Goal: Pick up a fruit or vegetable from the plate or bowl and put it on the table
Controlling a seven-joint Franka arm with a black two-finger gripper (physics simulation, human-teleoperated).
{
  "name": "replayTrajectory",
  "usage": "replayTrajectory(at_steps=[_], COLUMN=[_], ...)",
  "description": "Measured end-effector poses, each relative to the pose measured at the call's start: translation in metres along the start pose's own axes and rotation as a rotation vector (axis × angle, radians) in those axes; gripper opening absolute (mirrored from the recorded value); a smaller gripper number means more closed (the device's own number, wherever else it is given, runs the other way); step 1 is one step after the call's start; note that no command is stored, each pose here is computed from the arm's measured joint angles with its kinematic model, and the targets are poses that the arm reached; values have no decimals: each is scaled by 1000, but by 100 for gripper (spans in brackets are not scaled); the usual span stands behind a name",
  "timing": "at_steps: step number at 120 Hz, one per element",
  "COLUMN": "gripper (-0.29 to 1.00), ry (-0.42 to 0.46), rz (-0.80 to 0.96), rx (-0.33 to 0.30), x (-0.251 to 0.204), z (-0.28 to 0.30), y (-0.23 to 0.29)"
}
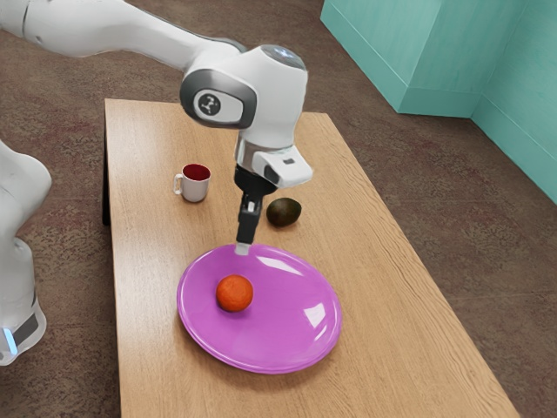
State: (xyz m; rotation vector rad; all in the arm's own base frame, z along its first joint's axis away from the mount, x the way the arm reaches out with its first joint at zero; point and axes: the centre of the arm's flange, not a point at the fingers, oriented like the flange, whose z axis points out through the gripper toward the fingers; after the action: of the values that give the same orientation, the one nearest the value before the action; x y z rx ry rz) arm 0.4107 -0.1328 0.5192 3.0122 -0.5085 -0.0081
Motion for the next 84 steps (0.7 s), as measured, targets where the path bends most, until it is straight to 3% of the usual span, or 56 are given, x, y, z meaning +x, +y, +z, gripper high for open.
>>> replayTrajectory(at_steps=[53, 84], gripper=[70, 70], ry=[60, 49], rz=[55, 66], rx=[-18, -35], x=[7, 2], z=[23, 45], y=[29, 39])
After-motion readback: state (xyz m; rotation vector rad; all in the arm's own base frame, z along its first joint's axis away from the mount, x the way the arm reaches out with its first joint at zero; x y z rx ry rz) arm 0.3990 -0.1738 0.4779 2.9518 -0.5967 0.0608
